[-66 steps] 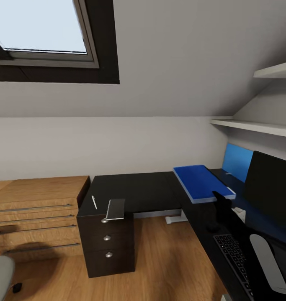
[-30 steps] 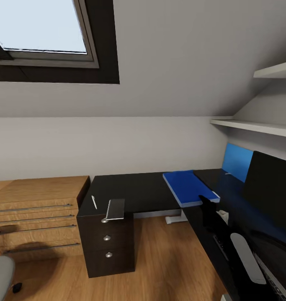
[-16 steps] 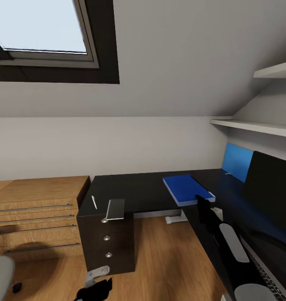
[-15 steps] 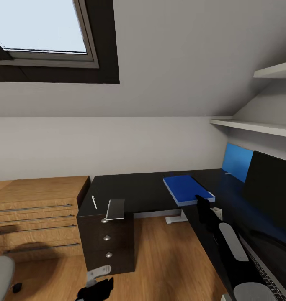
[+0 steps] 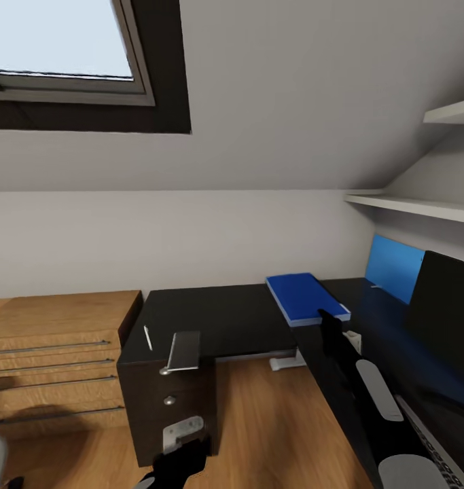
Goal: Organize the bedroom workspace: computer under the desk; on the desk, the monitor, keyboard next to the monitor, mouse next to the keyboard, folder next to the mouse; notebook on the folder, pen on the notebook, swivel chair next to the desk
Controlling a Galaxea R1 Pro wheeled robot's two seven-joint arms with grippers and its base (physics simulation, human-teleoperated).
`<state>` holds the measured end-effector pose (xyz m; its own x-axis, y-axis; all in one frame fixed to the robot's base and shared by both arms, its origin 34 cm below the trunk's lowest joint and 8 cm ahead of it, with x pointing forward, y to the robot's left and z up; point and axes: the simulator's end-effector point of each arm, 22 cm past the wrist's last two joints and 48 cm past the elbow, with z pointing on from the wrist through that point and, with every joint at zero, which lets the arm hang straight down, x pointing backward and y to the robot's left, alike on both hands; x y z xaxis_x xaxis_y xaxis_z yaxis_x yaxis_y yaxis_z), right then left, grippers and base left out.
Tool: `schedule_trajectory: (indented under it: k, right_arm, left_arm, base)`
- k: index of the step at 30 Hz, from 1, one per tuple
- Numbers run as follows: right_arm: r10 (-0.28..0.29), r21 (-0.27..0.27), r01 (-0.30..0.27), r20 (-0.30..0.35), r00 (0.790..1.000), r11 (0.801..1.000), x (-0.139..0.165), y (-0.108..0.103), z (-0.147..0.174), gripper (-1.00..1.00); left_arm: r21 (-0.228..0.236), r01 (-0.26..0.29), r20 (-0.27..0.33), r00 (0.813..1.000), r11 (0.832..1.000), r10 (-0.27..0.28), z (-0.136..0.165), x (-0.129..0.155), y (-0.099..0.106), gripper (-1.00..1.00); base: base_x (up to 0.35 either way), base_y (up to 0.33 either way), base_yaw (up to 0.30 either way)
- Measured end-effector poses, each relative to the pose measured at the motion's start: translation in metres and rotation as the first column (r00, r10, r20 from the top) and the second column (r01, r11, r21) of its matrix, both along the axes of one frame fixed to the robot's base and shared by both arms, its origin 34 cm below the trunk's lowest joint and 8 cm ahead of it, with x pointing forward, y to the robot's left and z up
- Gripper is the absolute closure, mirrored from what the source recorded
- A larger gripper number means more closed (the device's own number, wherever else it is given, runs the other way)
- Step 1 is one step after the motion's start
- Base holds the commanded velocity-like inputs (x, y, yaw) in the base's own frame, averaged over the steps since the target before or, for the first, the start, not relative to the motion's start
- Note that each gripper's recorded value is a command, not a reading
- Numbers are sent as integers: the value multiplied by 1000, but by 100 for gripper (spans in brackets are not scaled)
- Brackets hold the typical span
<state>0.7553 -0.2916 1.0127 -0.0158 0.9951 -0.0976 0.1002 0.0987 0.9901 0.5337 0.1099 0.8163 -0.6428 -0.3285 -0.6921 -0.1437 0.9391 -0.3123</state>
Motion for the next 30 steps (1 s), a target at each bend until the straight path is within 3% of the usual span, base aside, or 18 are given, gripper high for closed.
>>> schedule_trajectory:
  k: [11,20,21,23,24,27,30]
  right_arm:
    - [0,-3,0,3,1000,1000,0,-2,1,100]
    - [3,4,-3,8,1000,1000,1,1,1,100]
    - [-75,6,75,-3,997,997,0,-13,-5,100]
    - [-156,11,156,-20,988,988,-2,-25,-16,100]
    - [-218,20,220,-55,974,975,-4,-11,-34,100]
    - [-279,-53,278,-30,960,959,-7,11,-32,100]
    - [-283,-62,281,-24,959,958,-8,15,-31,100]
  left_arm:
    - [24,-10,-21,1000,1000,10,-12,-2,6,-100]
    - [29,-7,-21,1000,1000,8,-14,-2,7,-100]
    - [29,-5,-23,1000,1000,5,-14,-3,6,-100]
    - [30,-3,-23,1000,1000,4,-15,-3,6,-100]
    - [30,-3,-23,1000,1000,3,-15,-3,5,-100]
    - [30,-2,-22,1000,1000,3,-14,-3,5,-100]
    - [29,-2,-23,1000,1000,3,-14,-3,5,-100]
  base:
    - [265,106,0]
    - [12,7,0]
    - [0,0,0]
    - [0,0,0]
    - [0,0,0]
    - [0,0,0]
    - [0,0,0]
